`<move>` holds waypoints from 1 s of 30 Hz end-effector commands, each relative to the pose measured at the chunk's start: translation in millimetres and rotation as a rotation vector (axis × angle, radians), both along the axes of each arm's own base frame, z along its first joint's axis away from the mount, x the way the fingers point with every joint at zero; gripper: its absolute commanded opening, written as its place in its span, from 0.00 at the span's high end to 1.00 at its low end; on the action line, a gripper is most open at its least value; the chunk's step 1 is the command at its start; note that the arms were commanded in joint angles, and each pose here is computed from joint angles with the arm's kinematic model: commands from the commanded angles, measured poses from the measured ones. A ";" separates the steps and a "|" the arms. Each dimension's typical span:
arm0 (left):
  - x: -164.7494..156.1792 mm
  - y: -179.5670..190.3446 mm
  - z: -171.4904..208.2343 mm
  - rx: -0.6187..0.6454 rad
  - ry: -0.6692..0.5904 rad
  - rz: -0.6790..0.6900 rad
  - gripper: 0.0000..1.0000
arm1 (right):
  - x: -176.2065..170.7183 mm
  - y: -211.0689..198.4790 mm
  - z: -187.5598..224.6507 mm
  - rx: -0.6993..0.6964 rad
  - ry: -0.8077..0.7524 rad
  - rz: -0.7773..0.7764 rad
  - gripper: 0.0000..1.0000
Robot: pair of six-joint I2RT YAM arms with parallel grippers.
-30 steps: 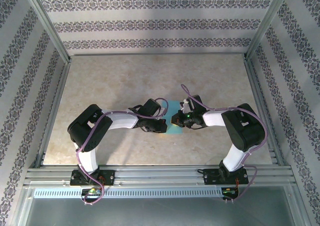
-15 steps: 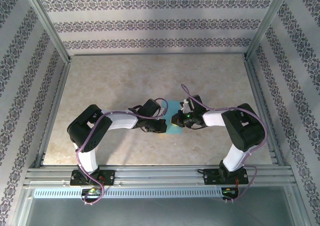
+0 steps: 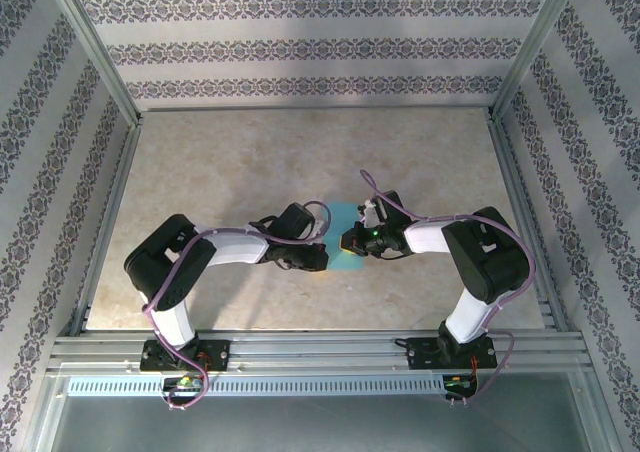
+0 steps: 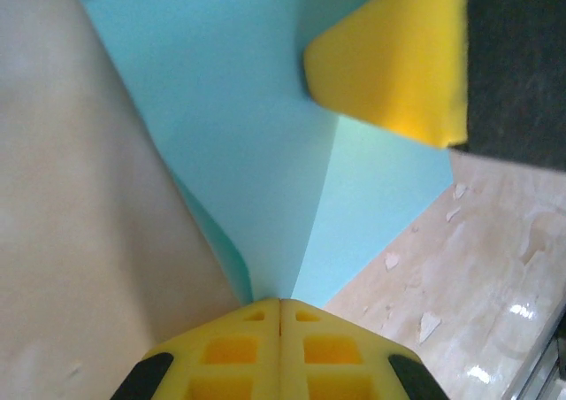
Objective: Fold a paper plane with a square sheet of paper (fold left side to right side)
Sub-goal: Fold the triangle a second time at the center of the table.
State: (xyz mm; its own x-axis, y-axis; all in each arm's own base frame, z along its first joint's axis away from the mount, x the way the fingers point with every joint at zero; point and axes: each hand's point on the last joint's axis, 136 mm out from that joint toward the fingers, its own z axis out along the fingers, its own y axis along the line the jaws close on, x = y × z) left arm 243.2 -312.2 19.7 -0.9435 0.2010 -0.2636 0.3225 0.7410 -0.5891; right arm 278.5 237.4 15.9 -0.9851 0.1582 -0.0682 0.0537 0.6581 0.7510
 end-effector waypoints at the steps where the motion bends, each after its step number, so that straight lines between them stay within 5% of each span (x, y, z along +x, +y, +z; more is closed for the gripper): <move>1: -19.7 15.0 -9.7 0.061 0.021 -0.032 1.00 | -17.0 -12.1 -22.9 -0.074 0.066 0.007 1.00; 14: 2.8 -4.1 38.0 -0.073 -0.047 -0.014 1.00 | -16.1 -11.0 -20.5 -0.068 0.060 0.009 1.00; 30: 16.4 -16.7 11.1 -0.040 -0.041 -0.029 1.00 | -16.7 -10.9 -21.1 -0.067 0.065 0.011 1.00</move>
State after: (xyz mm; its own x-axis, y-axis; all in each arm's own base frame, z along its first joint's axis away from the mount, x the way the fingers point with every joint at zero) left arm 250.1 -326.7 30.6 -0.9379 0.2159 -0.2717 0.3425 0.7024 -0.6240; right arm 278.4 237.4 15.9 -0.9852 0.1576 -0.0678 0.0535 0.6578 0.7513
